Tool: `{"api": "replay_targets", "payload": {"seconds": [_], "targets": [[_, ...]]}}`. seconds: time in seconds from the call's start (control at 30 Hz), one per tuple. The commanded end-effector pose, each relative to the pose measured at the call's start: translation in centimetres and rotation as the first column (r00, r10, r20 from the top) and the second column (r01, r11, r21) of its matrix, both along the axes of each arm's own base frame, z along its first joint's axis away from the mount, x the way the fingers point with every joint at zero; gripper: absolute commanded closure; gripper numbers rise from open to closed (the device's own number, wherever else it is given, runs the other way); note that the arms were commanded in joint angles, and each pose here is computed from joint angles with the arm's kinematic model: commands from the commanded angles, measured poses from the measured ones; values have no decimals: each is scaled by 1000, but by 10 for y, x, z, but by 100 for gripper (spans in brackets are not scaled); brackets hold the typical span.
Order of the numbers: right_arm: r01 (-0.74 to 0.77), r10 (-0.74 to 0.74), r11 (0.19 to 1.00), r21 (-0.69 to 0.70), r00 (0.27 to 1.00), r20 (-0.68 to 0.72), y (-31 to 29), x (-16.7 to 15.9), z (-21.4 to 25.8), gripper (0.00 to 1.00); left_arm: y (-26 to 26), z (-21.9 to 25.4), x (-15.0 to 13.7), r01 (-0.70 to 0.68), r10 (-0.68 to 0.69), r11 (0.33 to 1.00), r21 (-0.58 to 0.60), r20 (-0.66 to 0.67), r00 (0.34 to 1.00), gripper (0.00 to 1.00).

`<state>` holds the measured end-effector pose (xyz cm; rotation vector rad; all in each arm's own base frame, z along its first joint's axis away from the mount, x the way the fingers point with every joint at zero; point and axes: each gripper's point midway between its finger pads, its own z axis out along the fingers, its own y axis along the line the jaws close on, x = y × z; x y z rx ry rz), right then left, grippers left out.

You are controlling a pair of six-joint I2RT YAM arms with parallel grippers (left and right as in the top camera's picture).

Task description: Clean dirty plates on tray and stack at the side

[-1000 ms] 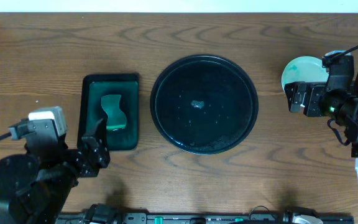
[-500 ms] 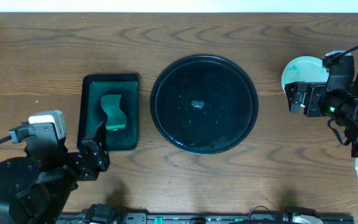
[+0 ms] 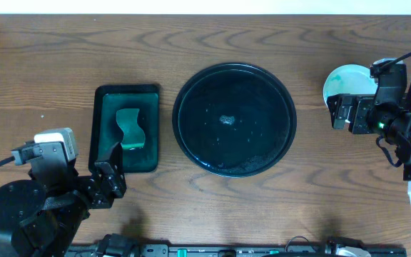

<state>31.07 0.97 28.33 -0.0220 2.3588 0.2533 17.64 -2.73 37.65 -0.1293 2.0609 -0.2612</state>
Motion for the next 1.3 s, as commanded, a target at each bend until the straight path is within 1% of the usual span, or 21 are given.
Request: {"api": "replay_targets", "payload": {"seconds": [0.0,0.33,0.43,0.5,0.57,0.73,0.77,0.8,0.83,0.93,1.03,1.13,1.27], "targets": [[-18,19,1000,-15,1000,22,4,0,8,1,1,4,-1,1,-1,1000,13,13,1000,18],[-18,19,1000,-15,1000,22,4,0,8,1,1,4,-1,1,-1,1000,13,13,1000,18],[-18,19,1000,-15,1000,22,4,0,8,1,2,-1,-4,1,-1,1000,19,-11,1000,18],[-18,19,1000,-15,1000,22,4,0,8,1,7,1,-2,-11,11,998,58,5,1000,18],[-18,19,1000,-15,1000,22,4,0,8,1,6,4,1,14,-17,994,104,29,999,18],[-18,19,1000,-15,1000,22,4,0,8,1,4,27,18,63,-116,958,281,175,978,17],[-18,19,1000,-15,1000,22,4,0,8,1,3,35,22,68,-145,944,323,222,964,17],[-18,19,1000,-15,1000,22,4,0,8,1,2,46,25,55,-171,931,361,299,939,18],[-18,19,1000,-15,1000,22,4,0,8,1,2,53,26,40,-178,928,369,348,920,18],[-18,19,1000,-15,1000,22,4,0,8,1,4,69,28,-25,-165,934,356,493,854,18],[-18,19,1000,-15,1000,22,4,0,8,1,4,73,28,-66,-168,936,346,602,781,18],[-18,19,1000,-15,1000,22,4,0,8,1,5,68,27,-105,-164,936,336,681,714,17],[-18,19,1000,-15,1000,21,4,0,8,1,2,47,26,-119,-178,937,328,744,644,18]]}}
